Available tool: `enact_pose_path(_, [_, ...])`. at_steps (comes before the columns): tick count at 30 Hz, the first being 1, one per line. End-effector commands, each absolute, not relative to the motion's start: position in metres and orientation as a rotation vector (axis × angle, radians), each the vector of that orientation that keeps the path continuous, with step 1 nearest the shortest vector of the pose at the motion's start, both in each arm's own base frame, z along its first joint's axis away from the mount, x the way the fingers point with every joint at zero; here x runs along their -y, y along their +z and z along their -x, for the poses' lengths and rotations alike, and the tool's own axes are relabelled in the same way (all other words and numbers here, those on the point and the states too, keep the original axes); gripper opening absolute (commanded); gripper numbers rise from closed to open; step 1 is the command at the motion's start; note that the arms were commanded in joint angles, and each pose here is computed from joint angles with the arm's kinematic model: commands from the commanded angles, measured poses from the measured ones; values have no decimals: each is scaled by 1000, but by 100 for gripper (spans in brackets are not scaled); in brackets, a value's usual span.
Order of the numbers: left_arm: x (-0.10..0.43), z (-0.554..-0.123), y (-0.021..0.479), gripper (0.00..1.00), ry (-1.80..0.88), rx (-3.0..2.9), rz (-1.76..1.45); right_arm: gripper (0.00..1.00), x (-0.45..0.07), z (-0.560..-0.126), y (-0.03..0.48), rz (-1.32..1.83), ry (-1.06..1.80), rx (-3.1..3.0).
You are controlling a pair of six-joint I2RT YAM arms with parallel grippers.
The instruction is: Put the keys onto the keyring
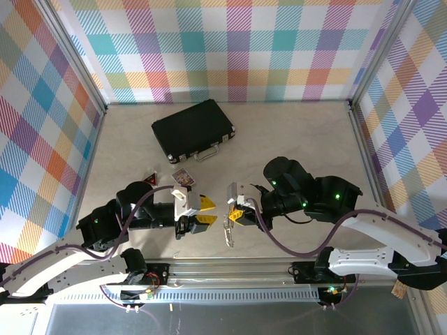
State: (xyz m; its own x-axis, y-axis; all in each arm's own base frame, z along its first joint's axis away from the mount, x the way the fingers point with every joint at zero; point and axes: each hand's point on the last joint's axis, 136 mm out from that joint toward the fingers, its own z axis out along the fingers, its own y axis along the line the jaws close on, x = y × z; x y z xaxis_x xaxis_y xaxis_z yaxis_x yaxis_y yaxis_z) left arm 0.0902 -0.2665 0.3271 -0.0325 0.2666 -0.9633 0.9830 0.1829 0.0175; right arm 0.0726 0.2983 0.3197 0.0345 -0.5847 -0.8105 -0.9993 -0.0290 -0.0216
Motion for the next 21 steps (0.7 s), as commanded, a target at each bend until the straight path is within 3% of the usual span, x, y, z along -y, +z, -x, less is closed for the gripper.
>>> enact_pose_path(1, [270, -84, 330, 35, -963, -1486, -1299, 0, -298, -67, 329, 1722, 832, -1565])
enact_pose_path(14, [286, -87, 322, 35, -998, -1517, -1322, 0, -304, -74, 316, 1749, 746, -1584])
enact_pose_path(21, [291, -90, 319, 25, -999, -1521, -1319, 0, -304, -71, 317, 1757, 754, -1571])
